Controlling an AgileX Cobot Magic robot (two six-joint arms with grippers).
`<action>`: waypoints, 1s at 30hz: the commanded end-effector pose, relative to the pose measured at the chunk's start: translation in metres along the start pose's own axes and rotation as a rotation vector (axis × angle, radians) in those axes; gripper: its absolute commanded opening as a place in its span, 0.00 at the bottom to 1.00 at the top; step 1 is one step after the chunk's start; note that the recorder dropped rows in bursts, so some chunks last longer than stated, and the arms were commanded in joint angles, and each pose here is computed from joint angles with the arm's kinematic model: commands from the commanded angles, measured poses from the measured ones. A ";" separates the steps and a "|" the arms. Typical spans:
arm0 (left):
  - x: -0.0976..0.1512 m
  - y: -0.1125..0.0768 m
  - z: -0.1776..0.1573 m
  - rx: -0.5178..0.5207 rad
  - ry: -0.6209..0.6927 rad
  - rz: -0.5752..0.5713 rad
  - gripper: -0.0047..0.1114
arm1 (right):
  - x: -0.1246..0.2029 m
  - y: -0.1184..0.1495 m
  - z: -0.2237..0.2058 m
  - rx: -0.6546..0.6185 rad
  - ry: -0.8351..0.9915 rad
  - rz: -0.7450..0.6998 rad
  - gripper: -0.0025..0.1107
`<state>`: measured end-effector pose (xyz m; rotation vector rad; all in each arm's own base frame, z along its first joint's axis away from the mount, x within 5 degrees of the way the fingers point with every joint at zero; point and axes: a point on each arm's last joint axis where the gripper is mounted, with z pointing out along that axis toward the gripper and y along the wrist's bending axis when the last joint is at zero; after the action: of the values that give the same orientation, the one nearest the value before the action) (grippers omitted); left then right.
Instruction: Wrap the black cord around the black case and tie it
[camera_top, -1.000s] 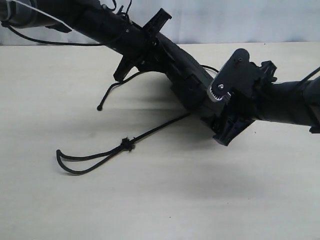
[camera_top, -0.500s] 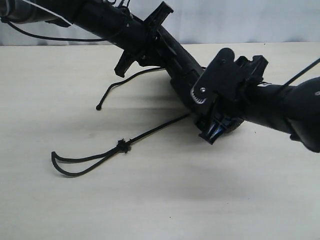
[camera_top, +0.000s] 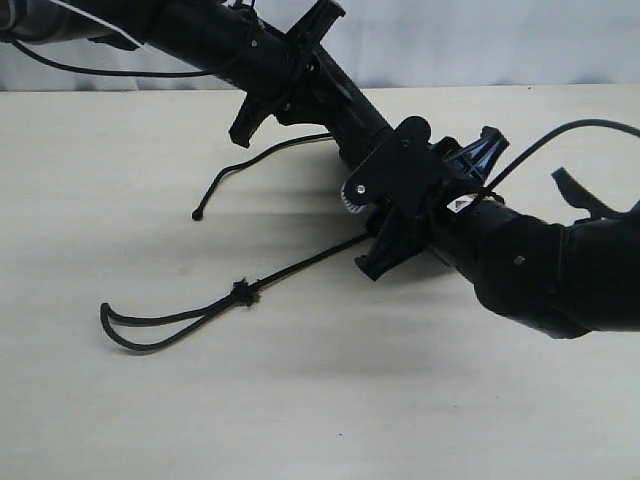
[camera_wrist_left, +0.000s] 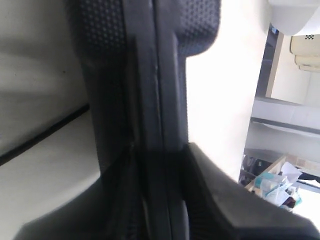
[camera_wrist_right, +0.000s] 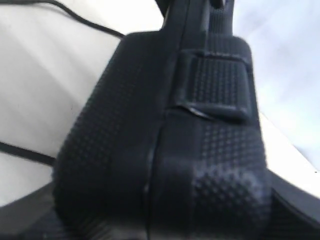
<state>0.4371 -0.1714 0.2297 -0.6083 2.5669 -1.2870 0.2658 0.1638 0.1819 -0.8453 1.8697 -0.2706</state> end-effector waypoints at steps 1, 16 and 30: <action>0.003 -0.009 -0.007 0.018 0.004 0.148 0.04 | -0.004 -0.004 -0.001 0.032 -0.034 0.045 0.15; -0.001 -0.017 -0.019 0.043 0.039 0.409 0.36 | -0.005 -0.005 -0.004 0.019 -0.026 0.136 0.06; -0.011 0.001 -0.092 -0.204 0.232 0.967 0.43 | -0.014 -0.017 -0.015 0.059 -0.079 0.188 0.06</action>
<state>0.4240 -0.0938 0.2976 0.5136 2.5427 -0.8853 0.2635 0.1604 0.1970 -0.6488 1.8953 -0.1591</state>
